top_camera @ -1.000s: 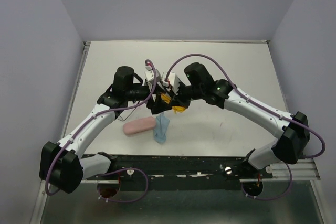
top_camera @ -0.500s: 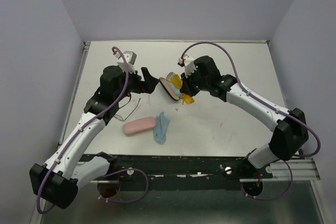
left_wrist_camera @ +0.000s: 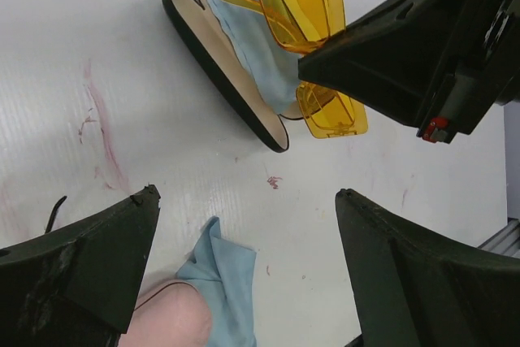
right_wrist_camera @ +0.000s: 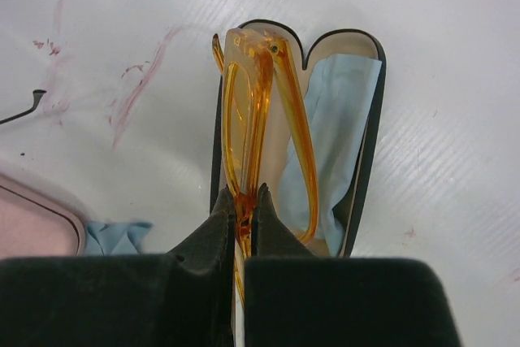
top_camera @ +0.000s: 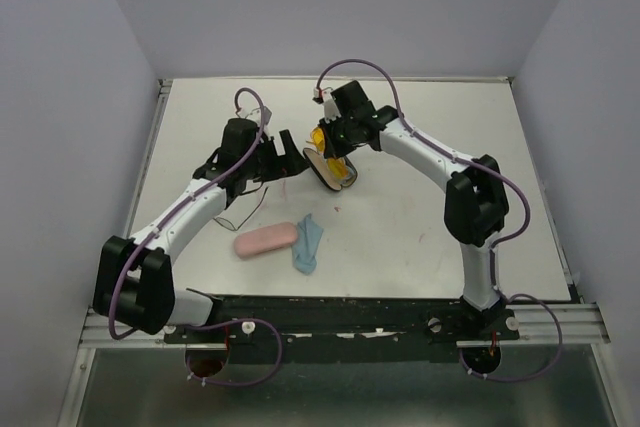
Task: Organize the sunglasses
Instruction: Place the sunglasses in the sunglasses case.
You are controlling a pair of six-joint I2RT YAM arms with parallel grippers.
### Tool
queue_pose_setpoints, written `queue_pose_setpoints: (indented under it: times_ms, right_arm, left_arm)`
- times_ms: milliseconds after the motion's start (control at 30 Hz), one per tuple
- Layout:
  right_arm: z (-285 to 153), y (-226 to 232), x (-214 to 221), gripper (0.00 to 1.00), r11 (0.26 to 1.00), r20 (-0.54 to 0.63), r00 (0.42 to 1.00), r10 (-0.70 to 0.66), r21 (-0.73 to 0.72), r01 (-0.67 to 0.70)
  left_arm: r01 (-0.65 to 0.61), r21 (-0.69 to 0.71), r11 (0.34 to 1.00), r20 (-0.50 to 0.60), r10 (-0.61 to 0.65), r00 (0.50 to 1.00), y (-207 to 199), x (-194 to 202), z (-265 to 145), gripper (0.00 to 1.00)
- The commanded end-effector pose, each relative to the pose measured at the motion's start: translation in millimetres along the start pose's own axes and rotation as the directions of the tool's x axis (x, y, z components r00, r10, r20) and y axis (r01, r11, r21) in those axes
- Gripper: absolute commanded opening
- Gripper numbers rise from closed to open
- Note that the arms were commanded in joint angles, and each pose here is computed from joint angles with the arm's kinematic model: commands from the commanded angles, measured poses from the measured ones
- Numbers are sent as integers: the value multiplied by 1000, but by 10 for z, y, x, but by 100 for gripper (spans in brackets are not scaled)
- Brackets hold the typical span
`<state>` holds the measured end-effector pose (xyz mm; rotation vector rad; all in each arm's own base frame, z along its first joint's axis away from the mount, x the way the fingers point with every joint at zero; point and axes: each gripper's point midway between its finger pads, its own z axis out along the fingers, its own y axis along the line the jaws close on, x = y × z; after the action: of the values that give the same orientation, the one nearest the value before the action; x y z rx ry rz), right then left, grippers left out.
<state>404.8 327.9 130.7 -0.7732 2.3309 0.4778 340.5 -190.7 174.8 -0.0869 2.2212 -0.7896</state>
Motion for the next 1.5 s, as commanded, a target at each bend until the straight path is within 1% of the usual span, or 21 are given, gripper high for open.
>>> queue_pose_setpoints:
  times_ms: [0,133,267,333,500,633,700,833,933,1033,1333,1467]
  right_arm:
    - [152,-5,109,6,999,-91,996,15,-31,-18]
    - [257,80,95,6,995,-98,995,27,-97,-37]
    - [367,-45,169,6,995,-126,990,60,-66,-68]
    - [401,-83,202,7,994,-137,988,69,-73,-79]
    - [475,-113,252,11,993,-156,985,70,-84,-84]
    - [521,-189,252,11,992,-158,983,89,-72,-102]
    - [537,-245,243,16,993,-155,983,101,-46,-109]
    - [548,-305,222,35,994,-147,984,106,-20,-110]
    - [542,-335,208,45,995,-142,985,97,-10,-100]
    - [534,-345,200,47,995,-141,985,95,-4,-97]
    - [441,-383,178,46,994,-114,988,105,30,-102]
    - [342,-401,90,48,993,-55,992,110,50,-108]
  left_arm:
    - [13,79,997,-41,-10,999,-120,-8,156,99]
    - [24,93,995,-73,-18,997,-113,31,250,99]
    - [37,102,994,-98,-27,995,-109,62,320,99]
    - [44,97,994,-109,-33,993,-89,75,354,99]
    - [57,98,994,-131,-44,990,-81,91,435,99]
    - [63,105,992,-144,-47,988,-92,89,484,99]
    - [66,105,992,-148,-50,988,-92,77,503,99]
    - [69,103,992,-159,-52,986,-89,77,537,99]
    - [70,101,992,-161,-53,986,-83,75,557,99]
    - [72,104,992,-167,-54,985,-89,74,577,99]
    - [101,95,990,-191,-81,978,-68,112,660,99]
    - [122,70,990,-201,-106,974,-11,162,676,99]
